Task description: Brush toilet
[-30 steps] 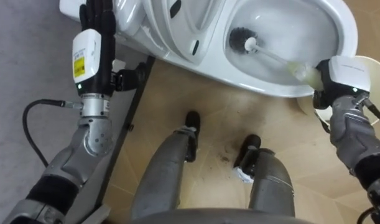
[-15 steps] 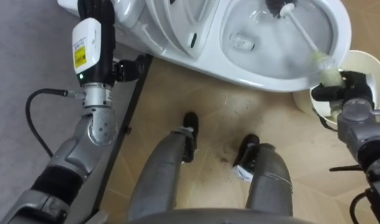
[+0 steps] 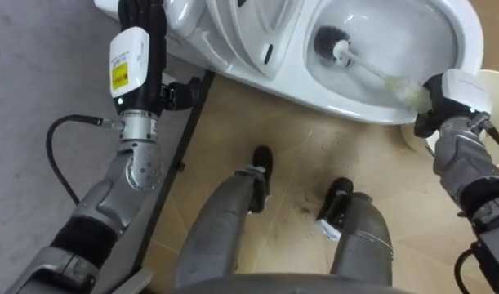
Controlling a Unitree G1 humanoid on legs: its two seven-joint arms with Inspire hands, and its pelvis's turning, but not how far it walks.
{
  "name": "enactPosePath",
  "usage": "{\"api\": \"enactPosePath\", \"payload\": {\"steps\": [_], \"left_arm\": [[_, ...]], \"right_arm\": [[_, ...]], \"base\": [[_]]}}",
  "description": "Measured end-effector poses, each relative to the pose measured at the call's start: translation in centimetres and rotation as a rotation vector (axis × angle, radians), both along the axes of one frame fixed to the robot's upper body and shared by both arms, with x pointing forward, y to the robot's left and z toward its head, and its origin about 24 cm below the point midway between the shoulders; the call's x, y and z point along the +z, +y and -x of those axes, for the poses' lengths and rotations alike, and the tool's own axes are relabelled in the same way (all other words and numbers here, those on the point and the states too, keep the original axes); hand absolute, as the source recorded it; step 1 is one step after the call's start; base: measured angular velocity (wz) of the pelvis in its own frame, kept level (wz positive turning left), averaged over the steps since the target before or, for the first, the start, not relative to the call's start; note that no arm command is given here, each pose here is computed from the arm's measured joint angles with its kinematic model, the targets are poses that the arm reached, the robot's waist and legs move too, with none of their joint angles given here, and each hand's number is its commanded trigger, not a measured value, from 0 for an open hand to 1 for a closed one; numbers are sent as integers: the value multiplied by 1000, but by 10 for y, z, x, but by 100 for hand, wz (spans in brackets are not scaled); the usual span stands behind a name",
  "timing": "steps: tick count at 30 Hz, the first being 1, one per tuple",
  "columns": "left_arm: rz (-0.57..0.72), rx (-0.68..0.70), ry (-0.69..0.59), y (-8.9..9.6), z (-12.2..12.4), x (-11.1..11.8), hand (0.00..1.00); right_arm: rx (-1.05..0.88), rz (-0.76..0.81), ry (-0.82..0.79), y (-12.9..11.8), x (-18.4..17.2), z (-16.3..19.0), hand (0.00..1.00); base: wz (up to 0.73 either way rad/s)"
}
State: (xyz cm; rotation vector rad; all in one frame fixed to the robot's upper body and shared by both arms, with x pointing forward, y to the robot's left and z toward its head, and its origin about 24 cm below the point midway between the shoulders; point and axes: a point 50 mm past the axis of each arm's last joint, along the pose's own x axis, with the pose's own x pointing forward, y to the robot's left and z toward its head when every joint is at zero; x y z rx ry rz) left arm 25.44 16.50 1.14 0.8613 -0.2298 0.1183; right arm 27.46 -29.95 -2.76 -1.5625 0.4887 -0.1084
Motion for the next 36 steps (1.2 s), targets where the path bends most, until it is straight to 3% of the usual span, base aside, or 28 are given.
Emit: {"api": "enactPosePath", "payload": {"steps": [7,17,21,26,31,36], "left_arm": [[-4,-3,23,1,2,-4,0],[-3,-47,26,-1,5,-4,0],[-2,-60,15,-3,5,-1,0],[29,-27,0,2,6,4,0],[26,10,-2,6,4,6,0],[25,39,-1,9,2,6,0]], "right_arm": [[133,217,49,-1,0,5,100],[193,306,47,-9,0,14,100],[-9,59,-25,-20,0,16,100],[-454,-440,-297,-38,15,7,100],[-676,-735,-333,-30,0,13,100],[-777,-876,-327,-20,-11,15,100]], "base": [[-1],[3],[5],[-6],[-1],[4]]}}
